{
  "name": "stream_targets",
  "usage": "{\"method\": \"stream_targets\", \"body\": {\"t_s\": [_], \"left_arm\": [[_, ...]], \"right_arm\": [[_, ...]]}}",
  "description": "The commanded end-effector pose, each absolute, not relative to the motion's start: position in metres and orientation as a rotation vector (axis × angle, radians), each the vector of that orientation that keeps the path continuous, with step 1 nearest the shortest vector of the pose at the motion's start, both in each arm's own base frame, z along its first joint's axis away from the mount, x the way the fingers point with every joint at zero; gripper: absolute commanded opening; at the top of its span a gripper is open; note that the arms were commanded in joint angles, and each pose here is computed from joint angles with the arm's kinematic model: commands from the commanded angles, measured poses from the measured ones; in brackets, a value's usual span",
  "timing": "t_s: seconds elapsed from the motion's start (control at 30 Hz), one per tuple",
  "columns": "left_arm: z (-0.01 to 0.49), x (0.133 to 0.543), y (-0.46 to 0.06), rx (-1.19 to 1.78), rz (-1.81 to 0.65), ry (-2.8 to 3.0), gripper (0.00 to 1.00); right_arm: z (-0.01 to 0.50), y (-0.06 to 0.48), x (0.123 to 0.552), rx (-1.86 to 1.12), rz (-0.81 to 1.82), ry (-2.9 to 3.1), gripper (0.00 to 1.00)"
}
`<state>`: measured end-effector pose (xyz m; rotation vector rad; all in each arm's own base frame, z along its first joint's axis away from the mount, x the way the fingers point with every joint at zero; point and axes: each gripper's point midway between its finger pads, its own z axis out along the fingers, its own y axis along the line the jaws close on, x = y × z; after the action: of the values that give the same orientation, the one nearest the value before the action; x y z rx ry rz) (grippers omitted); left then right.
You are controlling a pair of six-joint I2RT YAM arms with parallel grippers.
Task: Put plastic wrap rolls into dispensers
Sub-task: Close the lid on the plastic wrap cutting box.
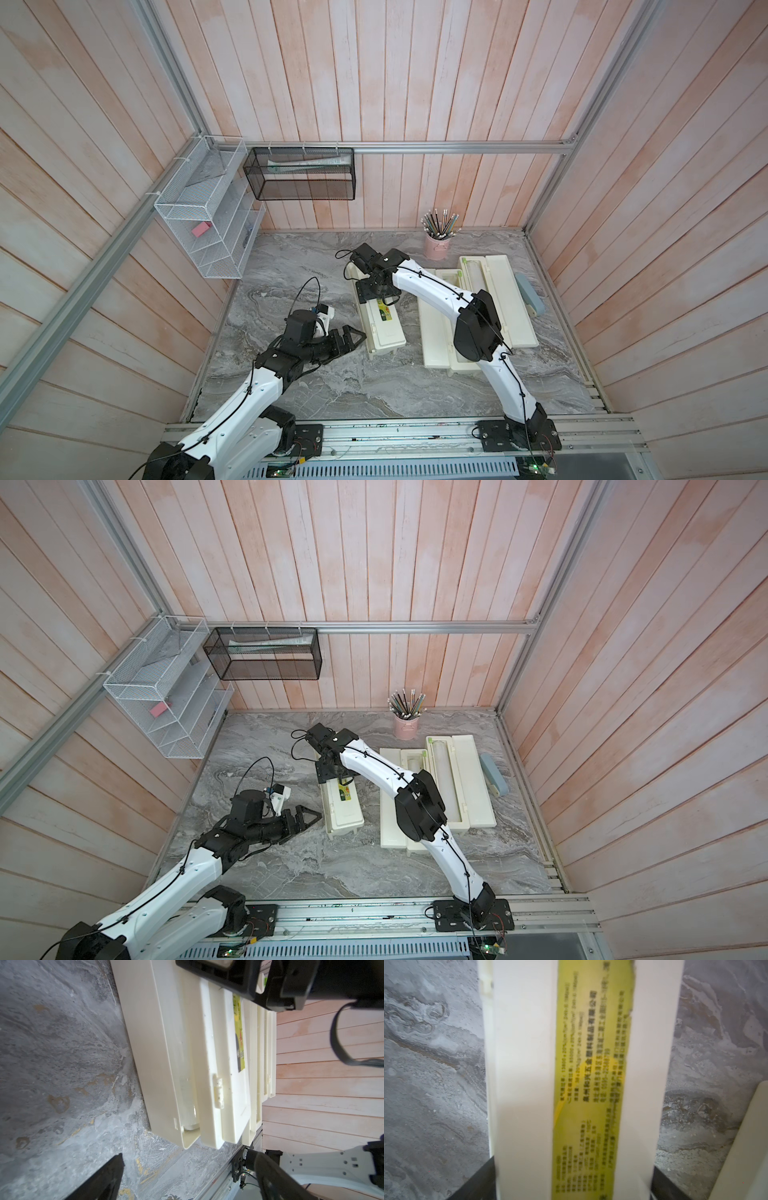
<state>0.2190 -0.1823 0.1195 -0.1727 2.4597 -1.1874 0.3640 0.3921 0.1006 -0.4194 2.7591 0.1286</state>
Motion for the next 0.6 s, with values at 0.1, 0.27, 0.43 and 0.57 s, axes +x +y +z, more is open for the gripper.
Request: {"method": "stream_targets", "body": {"t_s": [0.1,0.27,0.43,0.57], "left_arm": [[0.124,0.221,-0.202,-0.143,-1.251,2.432,1.0],[0.12,0.231,-0.205,-0.172,-1.24,2.406,1.0],[0.117,0.243,-0.208,-0.181,-1.223,2.395,1.0],[0.108,0.25,-0.21,-0.188,-1.191,2.422,1.0]], "right_arm": [[0.097,0.402,0.358,-0.441,0.138,2.757,0.86],[0.097,0.411,0.356,-0.438,0.179,2.756,0.89],[0.092,0.414,0.357,-0.427,0.179,2.76,0.91],[0.091,0.421,0.359,-0.427,0.202,2.764,0.93]]}}
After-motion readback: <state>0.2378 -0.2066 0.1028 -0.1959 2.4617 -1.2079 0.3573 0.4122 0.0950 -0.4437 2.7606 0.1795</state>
